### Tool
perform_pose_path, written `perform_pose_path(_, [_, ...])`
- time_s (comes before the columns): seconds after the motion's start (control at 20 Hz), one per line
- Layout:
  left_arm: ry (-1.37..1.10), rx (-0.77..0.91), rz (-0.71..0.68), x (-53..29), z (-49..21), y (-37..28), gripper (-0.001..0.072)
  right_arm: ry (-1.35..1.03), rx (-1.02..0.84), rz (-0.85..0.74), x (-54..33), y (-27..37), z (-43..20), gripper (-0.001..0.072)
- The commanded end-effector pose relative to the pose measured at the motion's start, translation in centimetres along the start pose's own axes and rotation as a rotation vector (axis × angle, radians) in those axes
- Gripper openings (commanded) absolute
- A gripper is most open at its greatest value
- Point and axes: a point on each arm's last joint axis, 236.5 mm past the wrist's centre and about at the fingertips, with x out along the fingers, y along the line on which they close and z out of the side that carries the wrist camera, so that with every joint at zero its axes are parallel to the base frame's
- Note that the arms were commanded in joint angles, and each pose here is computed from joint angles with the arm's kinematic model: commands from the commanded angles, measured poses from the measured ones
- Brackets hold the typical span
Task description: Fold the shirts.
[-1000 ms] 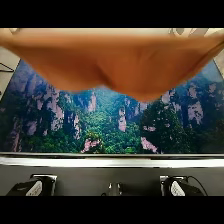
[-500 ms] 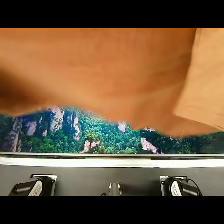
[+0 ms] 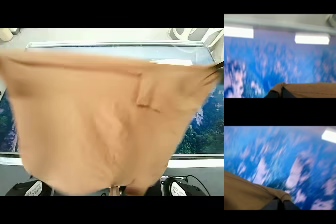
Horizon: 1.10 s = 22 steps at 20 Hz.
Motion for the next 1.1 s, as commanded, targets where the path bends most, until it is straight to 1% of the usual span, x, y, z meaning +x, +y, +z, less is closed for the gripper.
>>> perform_pose_path(0.0, [0.362, -0.067, 0.008, 10.4, -10.4, 4.6, 0.0023, 0.323, -0.031, 0.159, 13.6, 2.5, -5.5, 0.0021])
perform_pose_path(0.1, [0.455, -0.112, 0.010, 14.7, -13.3, 6.3, 0.0022, 0.283, 0.028, 0.160, 19.3, 2.9, -4.4, 0.0021])
perform_pose_path(0.2, [0.471, -0.130, 0.017, 18.4, -14.2, 7.3, 0.0023, 0.196, 0.134, 0.143, 23.1, 2.2, -2.7, 0.0022])
perform_pose_path(0.3, [0.453, -0.138, 0.024, 21.5, -13.9, 8.2, 0.0023, 0.119, 0.183, 0.093, 25.3, 0.8, -1.3, 0.0022])
perform_pose_path(0.4, [0.416, -0.150, 0.018, 24.0, -12.8, 8.6, 0.0023, 0.044, 0.192, 0.047, 26.8, -0.6, 0.0, 0.0022])
perform_pose_path(0.5, [0.396, -0.164, 0.011, 26.1, -12.0, 9.0, 0.0023, 0.014, 0.214, 0.024, 28.2, -1.4, 0.3, 0.0022])
perform_pose_path(0.7, [0.487, -0.222, -0.042, 28.3, -14.6, 8.3, 0.0023, 0.163, 0.213, 0.091, 30.4, 0.3, -3.9, 0.0023])
perform_pose_path(0.8, [0.561, -0.129, -0.087, 26.5, -15.7, 8.1, 0.0024, 0.218, 0.137, 0.119, 28.4, 0.5, -4.9, 0.0023])
perform_pose_path(0.85, [0.610, -0.099, -0.103, 25.1, -16.4, 8.1, 0.0024, 0.279, 0.076, 0.137, 26.8, 0.7, -6.1, 0.0023])
perform_pose_path(0.9, [0.668, -0.105, -0.116, 23.9, -17.3, 8.0, 0.0024, 0.384, 0.040, 0.163, 25.4, 1.0, -8.4, 0.0023])
perform_pose_path(1.0, [0.795, -0.152, -0.133, 22.3, -20.1, 7.4, 0.0024, 0.580, 0.025, 0.192, 24.1, 1.6, -13.1, 0.0024])
perform_pose_path(1.05, [0.839, -0.169, -0.137, 22.2, -21.8, 7.0, 0.0023, 0.625, 0.045, 0.235, 24.5, 2.7, -14.9, 0.0024])
